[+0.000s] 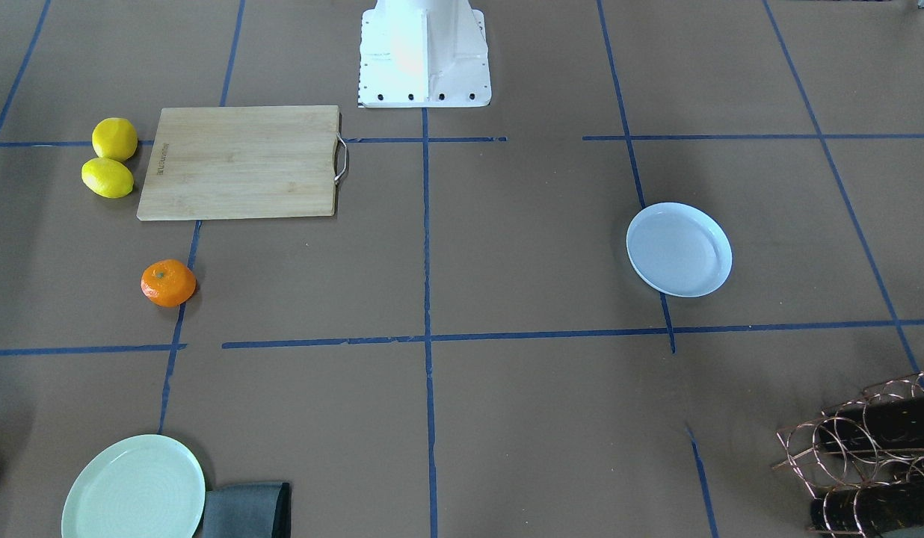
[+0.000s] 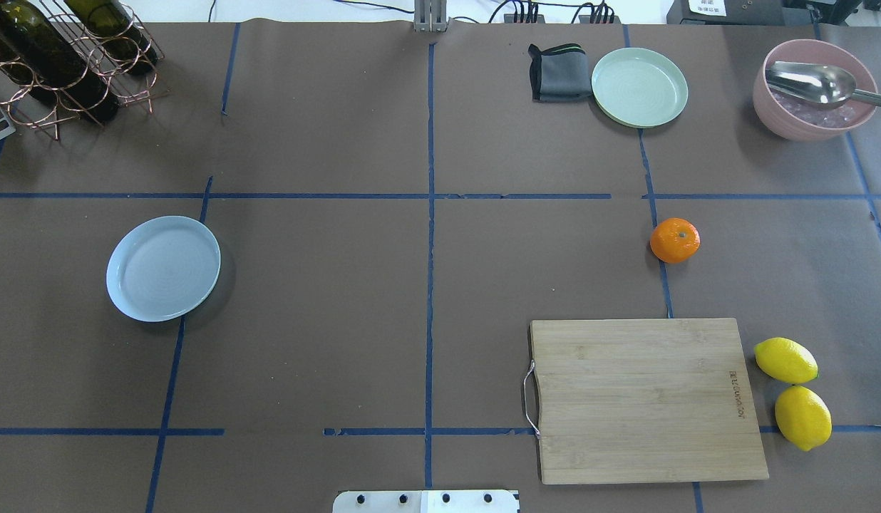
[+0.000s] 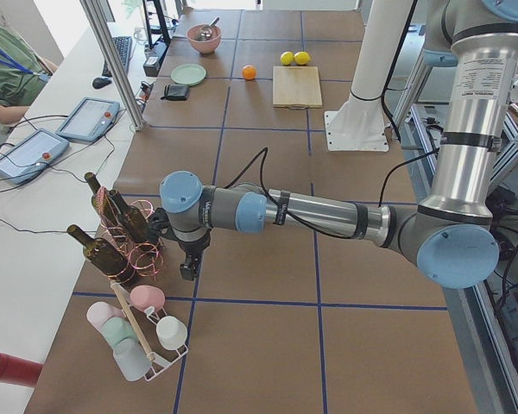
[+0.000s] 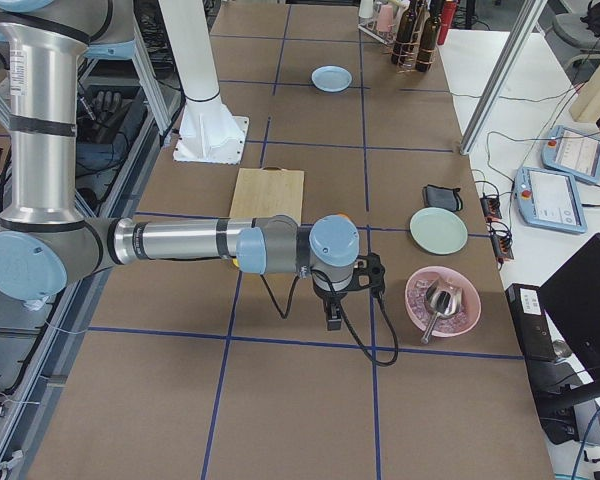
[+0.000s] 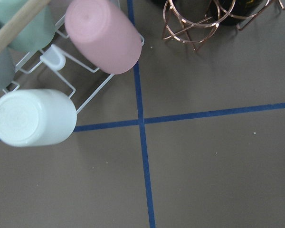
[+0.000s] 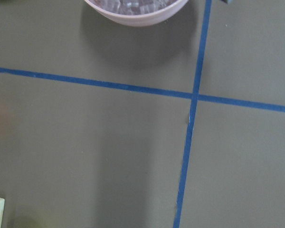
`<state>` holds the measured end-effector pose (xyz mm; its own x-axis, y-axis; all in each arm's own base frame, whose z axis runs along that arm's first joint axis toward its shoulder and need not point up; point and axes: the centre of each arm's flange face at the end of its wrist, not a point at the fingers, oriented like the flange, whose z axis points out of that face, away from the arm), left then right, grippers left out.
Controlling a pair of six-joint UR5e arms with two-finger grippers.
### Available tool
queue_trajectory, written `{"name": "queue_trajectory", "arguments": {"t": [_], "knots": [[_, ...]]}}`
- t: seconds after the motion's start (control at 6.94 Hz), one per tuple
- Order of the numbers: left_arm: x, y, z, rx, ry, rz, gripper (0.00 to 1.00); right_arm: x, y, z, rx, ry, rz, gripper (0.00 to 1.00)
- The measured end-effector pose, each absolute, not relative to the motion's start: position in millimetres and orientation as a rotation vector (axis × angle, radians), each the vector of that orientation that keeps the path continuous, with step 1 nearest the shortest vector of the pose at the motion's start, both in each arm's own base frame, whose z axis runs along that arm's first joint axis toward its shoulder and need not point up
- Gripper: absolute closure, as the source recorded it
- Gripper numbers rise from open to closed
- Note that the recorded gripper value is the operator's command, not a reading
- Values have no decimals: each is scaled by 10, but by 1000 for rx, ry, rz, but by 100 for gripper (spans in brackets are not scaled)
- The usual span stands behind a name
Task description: Pick orange to plate
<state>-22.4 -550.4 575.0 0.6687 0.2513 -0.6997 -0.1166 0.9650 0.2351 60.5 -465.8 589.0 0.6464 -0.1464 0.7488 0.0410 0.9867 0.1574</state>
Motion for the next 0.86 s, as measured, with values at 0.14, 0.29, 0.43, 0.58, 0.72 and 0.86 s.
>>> {"name": "queue_trajectory", "arguments": {"t": [0.14, 0.29, 0.43, 0.58, 0.72, 0.86], "knots": [[55, -5560, 5676, 213, 818, 274, 0, 573, -4809, 5737, 144, -880, -98, 0], [405, -5565, 5645, 219, 827, 323, 0, 516, -4912, 5670, 146, -913, -82, 0], [786, -5536, 5622, 203, 844, 321, 0, 432, -4972, 5612, 150, -939, -76, 0], [1019, -5497, 5591, 186, 849, 249, 0, 356, -5021, 5559, 145, -949, -65, 0], [1220, -5414, 5572, 170, 845, 148, 0, 315, -5068, 5500, 144, -954, -56, 0], [1466, -5273, 5563, 156, 866, 61, 0, 297, -5089, 5468, 143, -956, -51, 0]]}}
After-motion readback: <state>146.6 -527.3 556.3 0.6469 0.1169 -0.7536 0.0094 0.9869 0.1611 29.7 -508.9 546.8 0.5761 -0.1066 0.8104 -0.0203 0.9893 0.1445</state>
